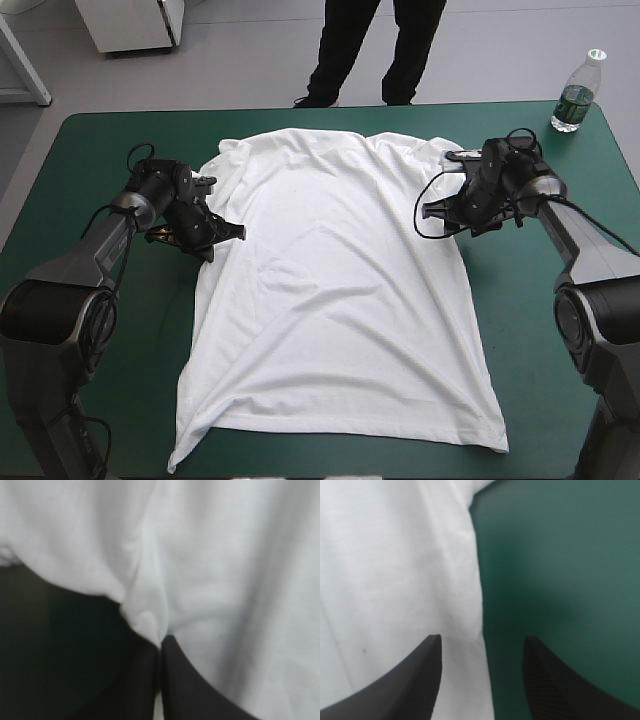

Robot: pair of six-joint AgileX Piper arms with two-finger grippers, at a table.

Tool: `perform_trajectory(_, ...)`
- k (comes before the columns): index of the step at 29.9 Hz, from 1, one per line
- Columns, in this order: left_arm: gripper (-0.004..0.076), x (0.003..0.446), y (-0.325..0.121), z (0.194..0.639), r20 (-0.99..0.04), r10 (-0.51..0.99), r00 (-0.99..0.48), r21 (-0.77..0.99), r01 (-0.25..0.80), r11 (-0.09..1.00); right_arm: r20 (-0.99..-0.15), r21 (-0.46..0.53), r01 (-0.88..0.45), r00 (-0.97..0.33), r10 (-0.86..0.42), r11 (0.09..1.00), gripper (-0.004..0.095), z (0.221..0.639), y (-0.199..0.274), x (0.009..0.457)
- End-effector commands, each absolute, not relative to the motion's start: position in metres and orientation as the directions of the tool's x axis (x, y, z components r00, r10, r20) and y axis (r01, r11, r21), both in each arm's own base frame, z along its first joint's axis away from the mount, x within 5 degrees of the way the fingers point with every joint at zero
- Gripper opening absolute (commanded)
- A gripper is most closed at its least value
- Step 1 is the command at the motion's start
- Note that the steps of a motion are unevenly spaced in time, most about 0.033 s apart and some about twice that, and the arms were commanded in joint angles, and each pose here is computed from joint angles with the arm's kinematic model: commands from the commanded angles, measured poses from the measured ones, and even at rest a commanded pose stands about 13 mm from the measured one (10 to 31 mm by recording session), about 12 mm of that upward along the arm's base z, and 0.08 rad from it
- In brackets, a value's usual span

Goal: Fold the cloth

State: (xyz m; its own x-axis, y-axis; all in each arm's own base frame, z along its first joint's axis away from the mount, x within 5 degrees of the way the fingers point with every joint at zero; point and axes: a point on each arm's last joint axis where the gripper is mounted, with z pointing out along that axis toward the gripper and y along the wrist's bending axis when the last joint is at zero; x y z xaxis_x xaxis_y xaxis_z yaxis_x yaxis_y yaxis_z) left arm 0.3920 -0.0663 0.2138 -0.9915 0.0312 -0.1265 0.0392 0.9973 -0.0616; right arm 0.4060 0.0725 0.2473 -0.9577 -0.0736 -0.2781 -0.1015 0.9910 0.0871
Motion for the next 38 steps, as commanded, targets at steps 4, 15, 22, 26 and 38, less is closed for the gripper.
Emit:
perform_trajectory(4, -0.0022, 0.393, -0.064, 0.221, -0.169, 0.047, -0.984, -0.04, 0.055, 0.998, -0.359, 0.091, -0.139, -0.928, -0.098, 0.986, 0.0469, 0.256, 0.084, 0.413)
perform_trajectory(15, -0.0022, 0.395, -0.065, 0.222, -0.184, 0.05, -0.982, -0.043, 0.058, 0.997, -0.273, 0.07, -0.131, -0.956, -0.107, 0.989, 0.0065, 0.235, 0.084, 0.415)
perform_trajectory(22, -0.0022, 0.396, -0.065, 0.241, -0.227, 0.062, -0.972, -0.045, 0.074, 0.996, -0.295, 0.066, -0.137, -0.949, -0.112, 0.988, -0.0014, 0.251, 0.083, 0.41)
perform_trajectory(26, -0.0022, 0.396, -0.065, 0.277, -0.304, 0.093, -0.948, -0.041, 0.111, 0.993, -0.388, 0.071, -0.143, -0.916, -0.105, 0.987, -0.0014, 0.285, 0.083, 0.411)
perform_trajectory(38, -0.0022, 0.373, -0.063, 0.409, -0.586, 0.1, -0.804, -0.047, 0.157, 0.986, -0.675, 0.029, -0.157, -0.731, -0.097, 0.987, -0.0014, 0.422, 0.073, 0.379)
